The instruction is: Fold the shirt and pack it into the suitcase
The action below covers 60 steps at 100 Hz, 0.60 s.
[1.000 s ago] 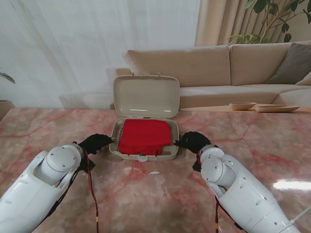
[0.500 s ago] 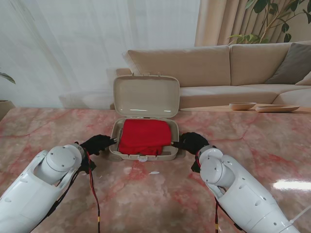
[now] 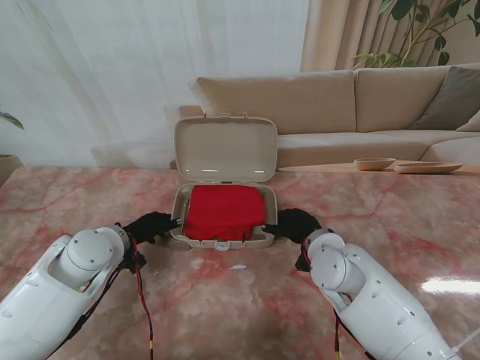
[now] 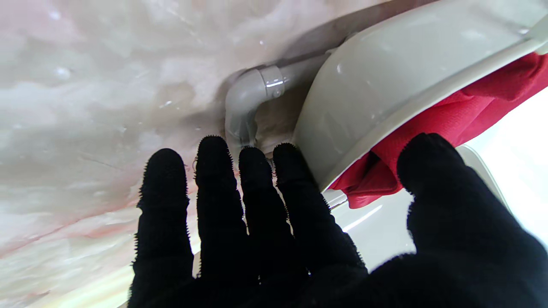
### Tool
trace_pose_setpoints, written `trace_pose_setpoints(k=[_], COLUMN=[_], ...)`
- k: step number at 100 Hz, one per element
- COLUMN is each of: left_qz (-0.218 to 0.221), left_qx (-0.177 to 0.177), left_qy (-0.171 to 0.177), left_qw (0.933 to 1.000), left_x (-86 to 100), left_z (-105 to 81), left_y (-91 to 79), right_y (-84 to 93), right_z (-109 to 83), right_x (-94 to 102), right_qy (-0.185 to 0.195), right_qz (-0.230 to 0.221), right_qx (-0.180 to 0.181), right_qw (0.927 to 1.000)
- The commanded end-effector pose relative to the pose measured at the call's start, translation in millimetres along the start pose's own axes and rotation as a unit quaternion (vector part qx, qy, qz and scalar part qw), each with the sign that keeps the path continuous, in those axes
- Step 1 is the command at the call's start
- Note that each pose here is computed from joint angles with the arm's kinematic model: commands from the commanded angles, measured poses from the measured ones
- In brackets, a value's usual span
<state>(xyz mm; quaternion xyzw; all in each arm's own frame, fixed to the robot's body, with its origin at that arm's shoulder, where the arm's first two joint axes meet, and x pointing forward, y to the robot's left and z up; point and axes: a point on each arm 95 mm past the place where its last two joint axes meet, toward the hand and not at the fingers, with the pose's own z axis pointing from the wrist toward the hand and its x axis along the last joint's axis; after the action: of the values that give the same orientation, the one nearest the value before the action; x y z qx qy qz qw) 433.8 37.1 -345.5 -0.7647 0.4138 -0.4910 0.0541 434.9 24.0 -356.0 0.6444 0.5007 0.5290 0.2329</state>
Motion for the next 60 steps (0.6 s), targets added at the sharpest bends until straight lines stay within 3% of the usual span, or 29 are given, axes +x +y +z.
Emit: trace_pose_setpoints(k=[1, 60], left_qz=[-0.002, 0.018], left_qx=[-0.031, -0.045], left_qy=[-0.011, 0.007], left_qw=[0.9994, 0.9988], left_x=[-13.4, -21.1], left_z=[-1.1, -28.8], left_y=[22.9, 32.9], right_y=[-11.4, -29.3], right_z=[-6.6, -47.5], right_x=[4.7, 17.5], right_qy=[0.011, 0.046], right_qz=[0.002, -0.002], right_qx=[0.017, 0.036], right_qw=[0.9998, 0.9983])
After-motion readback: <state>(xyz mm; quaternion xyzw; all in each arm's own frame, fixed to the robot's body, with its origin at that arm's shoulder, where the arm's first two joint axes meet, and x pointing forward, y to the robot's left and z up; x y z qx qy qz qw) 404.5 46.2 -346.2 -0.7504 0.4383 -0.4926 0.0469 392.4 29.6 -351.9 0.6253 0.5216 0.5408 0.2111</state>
